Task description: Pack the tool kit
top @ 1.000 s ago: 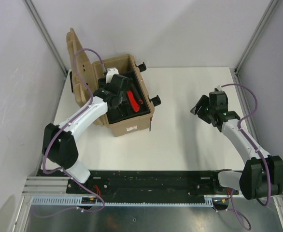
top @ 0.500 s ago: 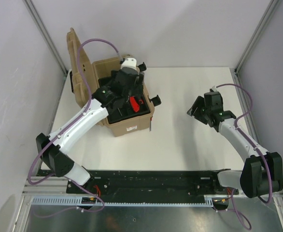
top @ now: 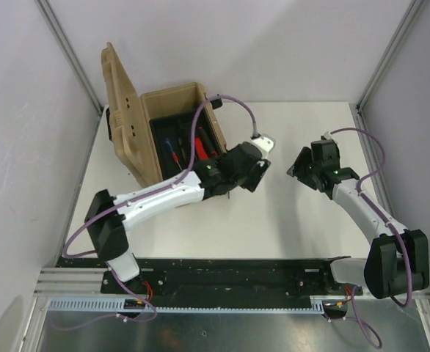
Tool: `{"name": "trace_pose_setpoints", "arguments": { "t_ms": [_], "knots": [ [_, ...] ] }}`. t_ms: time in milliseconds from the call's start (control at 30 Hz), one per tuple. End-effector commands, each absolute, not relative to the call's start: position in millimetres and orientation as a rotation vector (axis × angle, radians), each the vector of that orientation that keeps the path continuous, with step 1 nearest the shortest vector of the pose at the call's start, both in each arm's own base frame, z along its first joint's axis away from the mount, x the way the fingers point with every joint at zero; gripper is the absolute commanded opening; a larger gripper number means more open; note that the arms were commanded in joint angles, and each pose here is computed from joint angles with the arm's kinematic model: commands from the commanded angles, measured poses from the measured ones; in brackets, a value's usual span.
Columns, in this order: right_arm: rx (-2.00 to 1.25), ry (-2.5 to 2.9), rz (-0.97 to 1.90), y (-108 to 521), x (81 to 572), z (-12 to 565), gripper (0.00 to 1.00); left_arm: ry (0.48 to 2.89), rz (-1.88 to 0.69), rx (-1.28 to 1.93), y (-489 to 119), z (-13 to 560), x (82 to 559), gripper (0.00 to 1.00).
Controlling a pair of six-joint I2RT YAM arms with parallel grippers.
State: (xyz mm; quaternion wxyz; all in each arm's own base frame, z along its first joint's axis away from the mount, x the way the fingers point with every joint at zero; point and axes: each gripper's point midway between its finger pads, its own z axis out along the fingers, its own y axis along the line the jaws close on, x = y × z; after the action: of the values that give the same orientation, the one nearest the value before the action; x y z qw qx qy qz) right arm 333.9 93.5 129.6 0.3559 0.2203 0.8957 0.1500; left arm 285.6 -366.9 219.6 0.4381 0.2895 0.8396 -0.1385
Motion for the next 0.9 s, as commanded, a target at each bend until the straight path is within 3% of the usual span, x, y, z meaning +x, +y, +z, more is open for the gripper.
{"name": "trace_pose_setpoints", "arguments": {
  "t_ms": [0,333,867],
  "knots": [
    [0.627,2.285,0.311,67.4,330.5,135.2,0.61,2.038,-0.348,0.85,-393.1,197.8,273.5,0.53],
    [0.66,2.294,0.306,54.7,323.5,128.8,0.6,2.126,-0.019,0.712,-365.1,130.4,316.2,0.42],
    [0.668,2.298,0.309,50.7,325.5,124.9,0.6,2.252,0.145,0.362,-267.6,114.4,370.7,0.42]
  ]
}}
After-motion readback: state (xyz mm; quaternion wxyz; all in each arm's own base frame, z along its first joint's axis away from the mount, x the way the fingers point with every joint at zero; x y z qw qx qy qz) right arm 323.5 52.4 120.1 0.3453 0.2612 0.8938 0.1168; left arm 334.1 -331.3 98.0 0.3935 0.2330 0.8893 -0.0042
